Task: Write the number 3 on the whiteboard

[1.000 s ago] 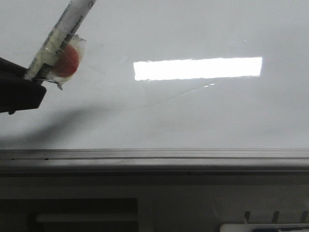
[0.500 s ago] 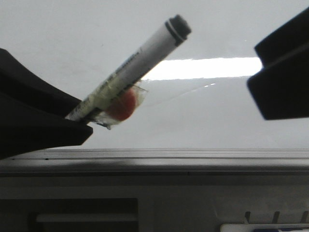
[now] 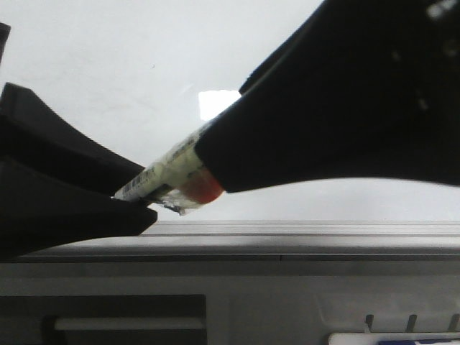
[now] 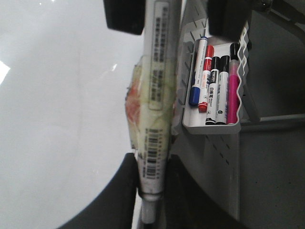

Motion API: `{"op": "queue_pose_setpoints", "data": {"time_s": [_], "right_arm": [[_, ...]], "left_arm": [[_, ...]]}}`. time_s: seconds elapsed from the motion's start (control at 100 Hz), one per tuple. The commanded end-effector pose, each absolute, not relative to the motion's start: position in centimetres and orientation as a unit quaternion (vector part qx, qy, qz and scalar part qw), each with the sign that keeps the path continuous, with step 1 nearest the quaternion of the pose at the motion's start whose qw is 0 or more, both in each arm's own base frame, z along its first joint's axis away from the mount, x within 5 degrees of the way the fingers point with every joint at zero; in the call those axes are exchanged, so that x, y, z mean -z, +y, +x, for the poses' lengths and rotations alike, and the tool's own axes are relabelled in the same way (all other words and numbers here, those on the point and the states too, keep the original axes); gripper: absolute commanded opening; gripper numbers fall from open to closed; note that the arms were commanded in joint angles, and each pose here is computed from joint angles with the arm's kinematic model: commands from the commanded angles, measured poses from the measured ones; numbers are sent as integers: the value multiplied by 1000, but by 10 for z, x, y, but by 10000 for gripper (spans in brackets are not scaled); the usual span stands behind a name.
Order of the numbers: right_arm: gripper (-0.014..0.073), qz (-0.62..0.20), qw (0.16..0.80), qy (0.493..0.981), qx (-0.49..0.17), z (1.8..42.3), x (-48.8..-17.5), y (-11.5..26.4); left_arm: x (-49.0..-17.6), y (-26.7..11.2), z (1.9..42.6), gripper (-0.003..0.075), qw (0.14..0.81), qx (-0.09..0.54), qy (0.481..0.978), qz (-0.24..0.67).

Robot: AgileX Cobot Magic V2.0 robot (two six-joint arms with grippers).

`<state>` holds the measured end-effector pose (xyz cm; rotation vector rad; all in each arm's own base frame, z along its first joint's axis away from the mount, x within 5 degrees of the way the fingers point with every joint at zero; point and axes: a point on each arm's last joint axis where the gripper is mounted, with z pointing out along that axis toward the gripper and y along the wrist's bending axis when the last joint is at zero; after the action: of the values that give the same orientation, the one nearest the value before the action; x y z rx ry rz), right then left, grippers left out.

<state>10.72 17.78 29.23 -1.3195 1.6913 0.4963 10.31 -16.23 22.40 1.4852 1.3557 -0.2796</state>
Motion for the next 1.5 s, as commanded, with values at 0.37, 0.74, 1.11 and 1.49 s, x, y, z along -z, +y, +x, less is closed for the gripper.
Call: {"op": "queue_pose_setpoints", "data": {"time_s": [0.37,0.74,1.11,1.49], "right_arm": [[-62,-513,490,671,-214,112,-308,184],[-62,-499,516,661,-217,115,-314,185],[-61,-459,538,680,-192,140,-364,171],[-61,-450,517,708,-168,168,-381,175]], "left_arm": [[-241,-170,103,7,569,141,541,604],[-255,-159,103,502,583,185,600,516],[-290,-125,88,416,634,243,611,407],[-295,-102,107,222,663,208,648,312]]}}
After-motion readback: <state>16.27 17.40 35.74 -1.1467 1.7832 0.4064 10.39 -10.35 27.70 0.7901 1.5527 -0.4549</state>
